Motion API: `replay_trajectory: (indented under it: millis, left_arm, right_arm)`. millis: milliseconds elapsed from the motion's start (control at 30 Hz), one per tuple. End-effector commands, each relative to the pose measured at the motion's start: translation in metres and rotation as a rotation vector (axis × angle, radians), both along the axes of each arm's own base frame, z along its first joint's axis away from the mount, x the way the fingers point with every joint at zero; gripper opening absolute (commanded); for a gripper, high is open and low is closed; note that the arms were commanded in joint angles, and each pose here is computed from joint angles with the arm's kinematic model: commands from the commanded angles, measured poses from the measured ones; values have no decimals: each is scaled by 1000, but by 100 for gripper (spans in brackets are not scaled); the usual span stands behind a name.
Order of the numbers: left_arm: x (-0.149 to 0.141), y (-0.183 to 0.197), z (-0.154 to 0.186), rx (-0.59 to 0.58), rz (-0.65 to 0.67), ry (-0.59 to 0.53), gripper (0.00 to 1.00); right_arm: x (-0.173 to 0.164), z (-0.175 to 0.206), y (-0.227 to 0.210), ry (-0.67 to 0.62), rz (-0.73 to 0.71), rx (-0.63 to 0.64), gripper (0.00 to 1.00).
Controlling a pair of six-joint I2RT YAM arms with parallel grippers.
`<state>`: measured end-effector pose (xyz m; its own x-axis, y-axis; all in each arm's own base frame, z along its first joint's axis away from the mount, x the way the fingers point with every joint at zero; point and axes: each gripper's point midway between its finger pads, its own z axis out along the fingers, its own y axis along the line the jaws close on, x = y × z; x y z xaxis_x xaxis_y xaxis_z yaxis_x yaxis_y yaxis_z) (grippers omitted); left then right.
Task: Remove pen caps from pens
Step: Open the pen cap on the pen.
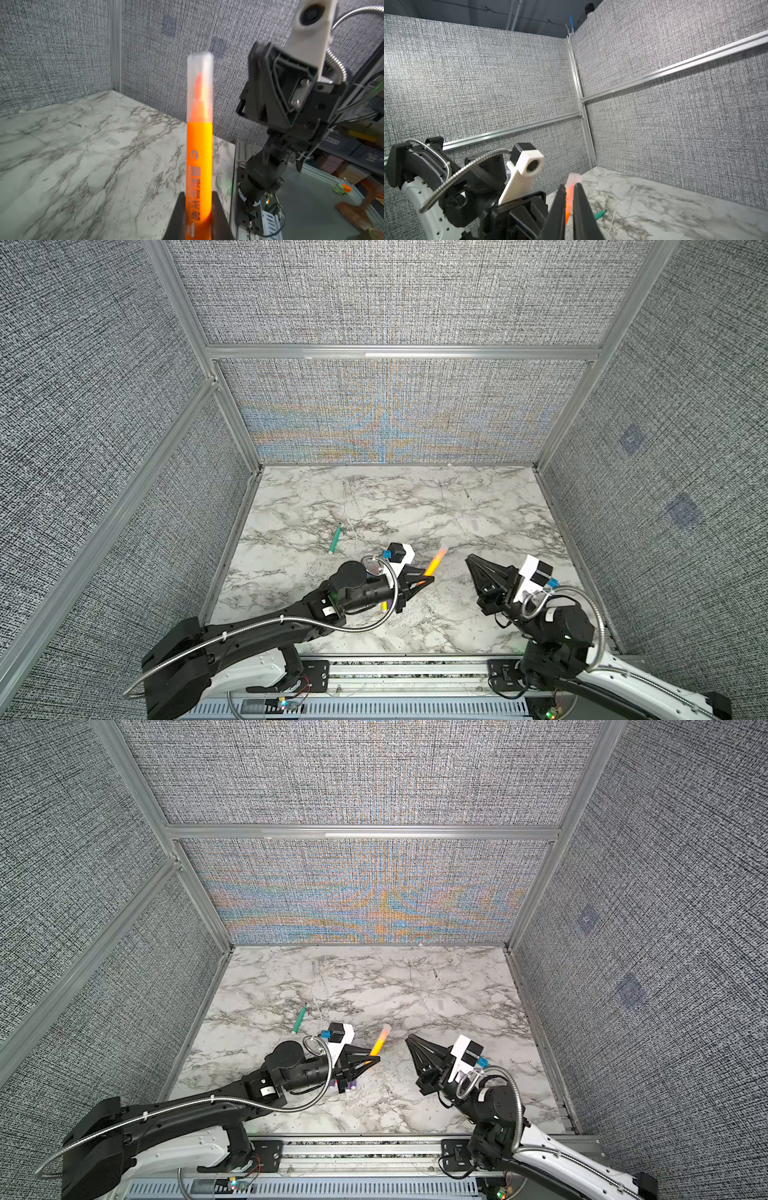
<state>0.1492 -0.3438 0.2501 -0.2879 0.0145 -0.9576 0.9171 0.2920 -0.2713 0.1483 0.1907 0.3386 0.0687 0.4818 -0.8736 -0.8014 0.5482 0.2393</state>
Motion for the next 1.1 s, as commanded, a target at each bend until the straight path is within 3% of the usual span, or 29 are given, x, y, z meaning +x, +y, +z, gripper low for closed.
replay_trajectory:
  millis: [0,133,300,333,400,667,833,967,1067]
  left_arm:
    - [14,20,-35,207,122,15,1]
    - [12,31,-29,183,143,-7,0]
    - [2,32,-21,131,105,-19,0]
    - [1,32,-21,127,100,-22,0]
    - [-2,30,-21,112,88,-30,0]
    - [-10,29,-14,66,64,-54,0]
    - [-12,31,-11,48,60,-65,0]
    - [-12,31,-12,43,63,-69,0]
    - [-12,31,-12,28,67,-73,0]
  right_arm:
    - [4,-13,0,27,-31,-66,21]
    - [6,-15,4,47,-23,-87,44]
    - [10,-15,26,78,30,-129,61]
    - [11,-15,31,86,45,-134,71]
    - [14,-17,40,101,64,-138,77]
    - [22,-21,63,135,120,-125,73]
    - [32,-33,70,175,107,-125,58]
    - [35,-36,75,191,120,-122,52]
    - [36,-38,77,195,126,-114,40]
